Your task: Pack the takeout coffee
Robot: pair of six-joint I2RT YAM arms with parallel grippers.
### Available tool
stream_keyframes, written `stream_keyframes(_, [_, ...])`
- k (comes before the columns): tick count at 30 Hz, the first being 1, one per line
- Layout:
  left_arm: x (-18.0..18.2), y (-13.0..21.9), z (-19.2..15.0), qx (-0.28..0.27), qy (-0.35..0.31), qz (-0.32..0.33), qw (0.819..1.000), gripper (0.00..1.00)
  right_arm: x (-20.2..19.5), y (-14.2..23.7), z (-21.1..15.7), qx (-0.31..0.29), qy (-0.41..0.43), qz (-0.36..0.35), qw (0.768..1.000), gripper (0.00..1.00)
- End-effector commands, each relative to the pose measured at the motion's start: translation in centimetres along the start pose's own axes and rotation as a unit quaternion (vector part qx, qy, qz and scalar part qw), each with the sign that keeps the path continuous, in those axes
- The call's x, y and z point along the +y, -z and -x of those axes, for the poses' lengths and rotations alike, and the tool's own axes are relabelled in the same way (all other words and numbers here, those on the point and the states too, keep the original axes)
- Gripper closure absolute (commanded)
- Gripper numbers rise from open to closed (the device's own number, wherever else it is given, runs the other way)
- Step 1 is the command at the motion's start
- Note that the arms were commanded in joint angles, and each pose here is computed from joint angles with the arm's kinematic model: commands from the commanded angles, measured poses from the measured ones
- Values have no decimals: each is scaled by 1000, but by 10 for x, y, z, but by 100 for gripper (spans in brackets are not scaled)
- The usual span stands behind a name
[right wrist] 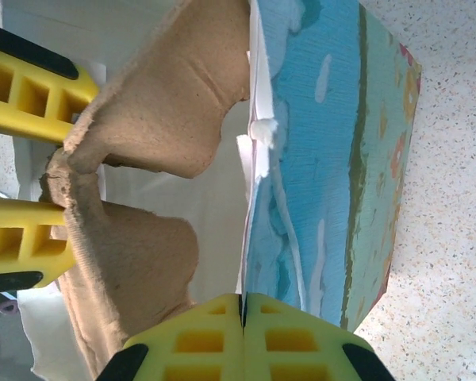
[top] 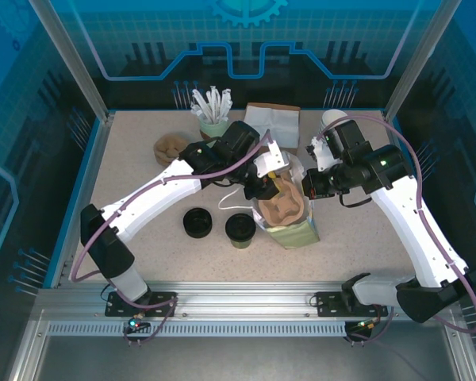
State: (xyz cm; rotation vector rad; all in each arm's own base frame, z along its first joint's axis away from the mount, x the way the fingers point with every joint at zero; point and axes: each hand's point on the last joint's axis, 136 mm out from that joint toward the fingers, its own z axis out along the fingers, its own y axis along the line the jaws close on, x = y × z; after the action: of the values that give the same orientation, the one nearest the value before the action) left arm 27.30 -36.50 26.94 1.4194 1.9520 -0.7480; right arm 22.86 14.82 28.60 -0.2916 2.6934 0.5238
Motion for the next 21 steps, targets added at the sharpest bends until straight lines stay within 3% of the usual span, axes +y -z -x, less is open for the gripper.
stream_keyframes(1, [3,-2,6,-2,-19,6,1000,69,7,3,-5,-1,0,17,1000,100])
stream_keyframes(21, [10,-37,-5,18,-14,1,1000,69,1,-1,0,-11,-20,20,1000,100])
